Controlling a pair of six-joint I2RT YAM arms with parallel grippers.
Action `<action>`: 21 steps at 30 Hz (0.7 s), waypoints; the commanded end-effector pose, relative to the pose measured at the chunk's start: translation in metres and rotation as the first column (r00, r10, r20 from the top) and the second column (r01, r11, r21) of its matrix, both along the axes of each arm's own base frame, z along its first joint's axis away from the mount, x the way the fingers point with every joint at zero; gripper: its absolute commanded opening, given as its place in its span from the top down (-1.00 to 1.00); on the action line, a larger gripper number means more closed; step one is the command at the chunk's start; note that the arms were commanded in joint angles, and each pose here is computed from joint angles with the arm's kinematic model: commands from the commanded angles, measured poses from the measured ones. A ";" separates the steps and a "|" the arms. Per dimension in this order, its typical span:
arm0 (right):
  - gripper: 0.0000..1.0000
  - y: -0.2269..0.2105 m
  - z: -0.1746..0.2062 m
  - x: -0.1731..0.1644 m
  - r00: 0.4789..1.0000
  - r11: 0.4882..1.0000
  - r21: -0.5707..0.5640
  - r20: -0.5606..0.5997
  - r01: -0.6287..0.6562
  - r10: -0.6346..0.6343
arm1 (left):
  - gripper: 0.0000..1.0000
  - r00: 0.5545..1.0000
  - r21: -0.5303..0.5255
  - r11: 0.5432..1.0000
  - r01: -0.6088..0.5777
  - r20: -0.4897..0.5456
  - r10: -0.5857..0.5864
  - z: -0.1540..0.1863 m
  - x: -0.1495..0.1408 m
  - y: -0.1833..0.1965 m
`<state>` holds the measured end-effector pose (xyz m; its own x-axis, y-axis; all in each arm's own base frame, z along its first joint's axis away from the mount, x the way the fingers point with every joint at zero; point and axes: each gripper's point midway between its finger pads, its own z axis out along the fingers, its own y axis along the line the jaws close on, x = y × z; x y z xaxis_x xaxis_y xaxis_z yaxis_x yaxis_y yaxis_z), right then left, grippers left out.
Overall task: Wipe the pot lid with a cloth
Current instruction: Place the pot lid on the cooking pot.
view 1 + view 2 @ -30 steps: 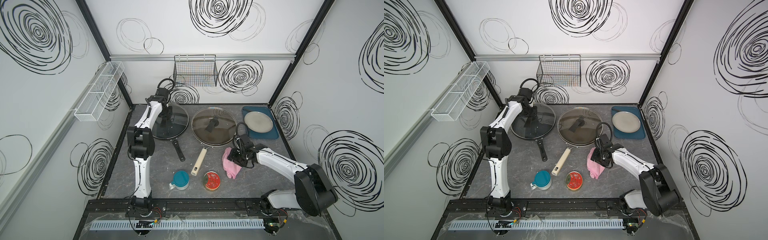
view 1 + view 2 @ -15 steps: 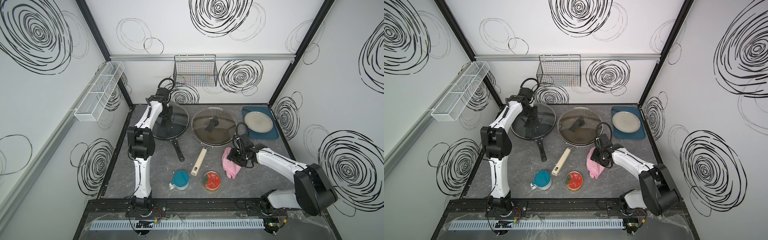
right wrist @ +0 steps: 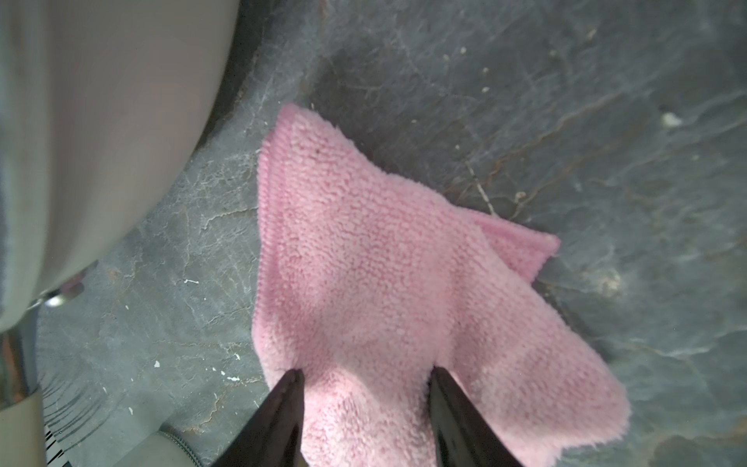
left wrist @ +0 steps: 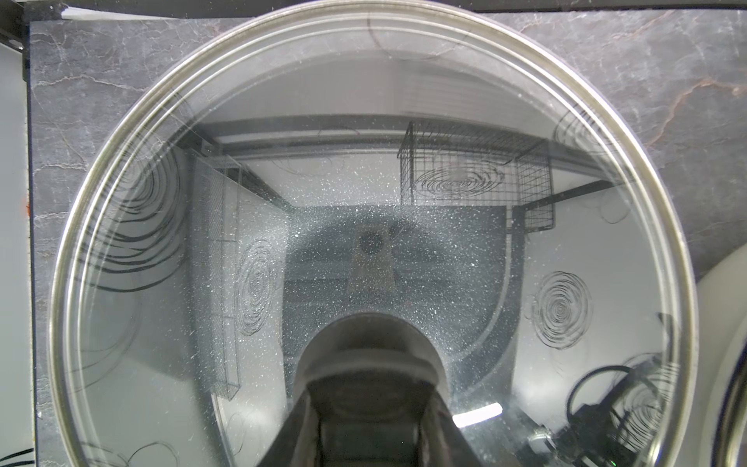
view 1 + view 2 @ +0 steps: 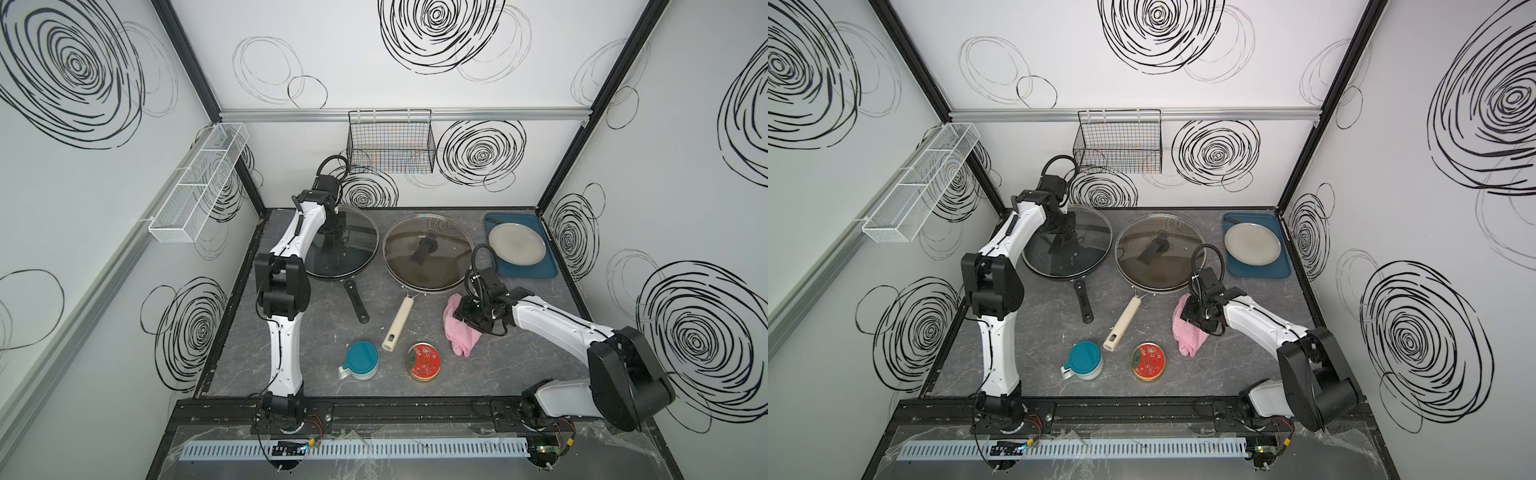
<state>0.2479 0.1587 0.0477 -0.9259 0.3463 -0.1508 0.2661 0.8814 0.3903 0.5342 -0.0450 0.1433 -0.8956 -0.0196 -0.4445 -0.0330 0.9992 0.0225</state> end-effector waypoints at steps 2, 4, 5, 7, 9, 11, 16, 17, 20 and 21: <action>-0.06 0.004 0.003 0.003 1.000 1.000 0.010 0.004 0.004 -0.004 | 0.56 0.994 0.018 0.999 0.029 0.105 -0.030 0.039 0.010 -0.007; -0.06 0.004 0.004 0.003 1.000 1.000 0.011 0.006 0.004 -0.004 | 0.55 0.994 0.017 0.999 0.028 0.103 -0.029 0.038 0.009 -0.008; -0.06 0.004 0.004 0.003 1.000 1.000 0.010 0.006 0.003 -0.003 | 0.49 0.994 0.017 0.999 0.028 0.103 -0.030 0.037 0.009 -0.008; -0.06 0.004 0.004 0.003 1.000 1.000 0.010 0.006 0.003 -0.003 | 0.42 0.994 0.019 0.999 0.028 0.105 -0.030 0.038 0.008 -0.007; -0.06 0.004 0.004 0.003 1.000 1.000 0.009 0.006 0.003 -0.003 | 0.36 0.994 0.018 1.000 0.025 0.107 -0.026 0.038 0.008 -0.006; -0.06 0.004 0.004 0.003 1.000 1.000 0.010 0.005 0.002 -0.002 | 0.34 0.994 0.015 1.000 0.026 0.106 -0.028 0.038 0.008 -0.006; -0.06 0.003 0.004 0.003 1.000 1.000 0.010 0.006 0.006 -0.006 | 0.20 0.994 0.012 1.000 0.027 0.105 -0.028 0.037 0.008 -0.007; -0.06 0.004 0.004 0.003 1.000 1.000 0.011 0.007 0.006 -0.006 | 0.16 0.994 0.011 1.000 0.027 0.106 -0.028 0.038 0.008 -0.007; -0.06 0.003 0.004 0.003 1.000 1.000 0.011 0.006 0.006 -0.006 | 0.09 0.994 0.007 1.000 0.024 0.107 -0.024 0.038 0.008 -0.006; -0.06 0.003 0.003 0.002 1.000 1.000 0.010 0.005 0.006 -0.006 | 0.07 0.994 0.007 1.000 0.022 0.106 -0.022 0.037 0.008 -0.005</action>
<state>0.2479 0.1587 0.0477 -0.9257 0.3469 -0.1505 0.2668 0.8811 0.3904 0.5377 -0.0448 0.1474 -0.8859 -0.0143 -0.4637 -0.0312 0.9991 0.0288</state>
